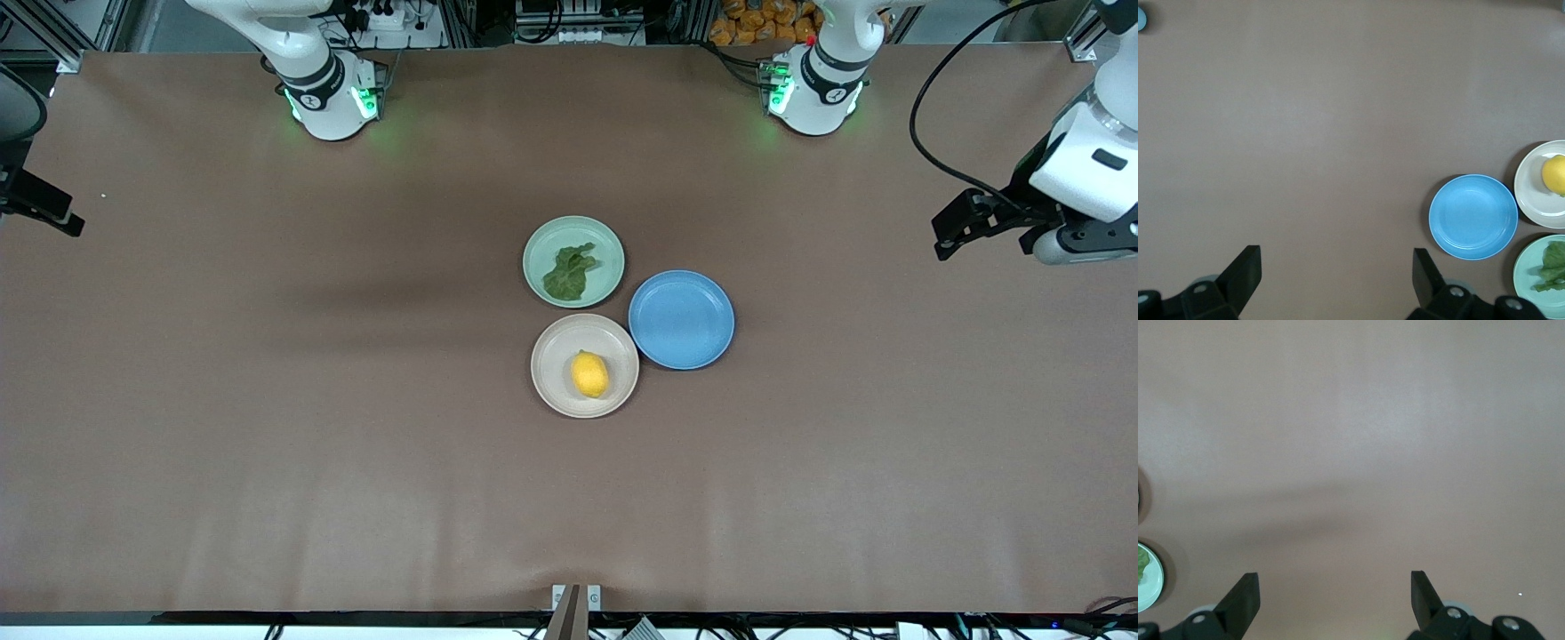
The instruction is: Place lemon and lettuce in plates
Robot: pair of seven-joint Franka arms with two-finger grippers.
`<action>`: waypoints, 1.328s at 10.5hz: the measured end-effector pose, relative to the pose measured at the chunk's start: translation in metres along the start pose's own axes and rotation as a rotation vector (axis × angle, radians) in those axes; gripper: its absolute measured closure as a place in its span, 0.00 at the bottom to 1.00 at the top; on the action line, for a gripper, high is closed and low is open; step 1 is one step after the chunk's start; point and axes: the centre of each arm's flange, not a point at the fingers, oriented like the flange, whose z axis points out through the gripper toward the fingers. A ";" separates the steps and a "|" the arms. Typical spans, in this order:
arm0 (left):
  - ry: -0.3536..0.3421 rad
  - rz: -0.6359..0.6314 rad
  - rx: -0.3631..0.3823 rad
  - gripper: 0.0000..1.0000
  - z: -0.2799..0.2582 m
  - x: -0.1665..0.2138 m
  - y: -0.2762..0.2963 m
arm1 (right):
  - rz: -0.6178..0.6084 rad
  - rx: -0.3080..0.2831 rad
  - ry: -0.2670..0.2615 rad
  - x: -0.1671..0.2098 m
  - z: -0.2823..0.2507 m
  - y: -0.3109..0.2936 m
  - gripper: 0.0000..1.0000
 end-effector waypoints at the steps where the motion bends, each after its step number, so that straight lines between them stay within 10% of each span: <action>1: 0.000 0.010 0.002 0.00 -0.002 -0.001 -0.005 | 0.005 0.000 0.003 -0.001 -0.002 0.004 0.00; 14: -0.027 0.029 -0.015 0.00 -0.001 -0.003 -0.011 | -0.015 0.000 -0.019 -0.001 0.005 0.010 0.00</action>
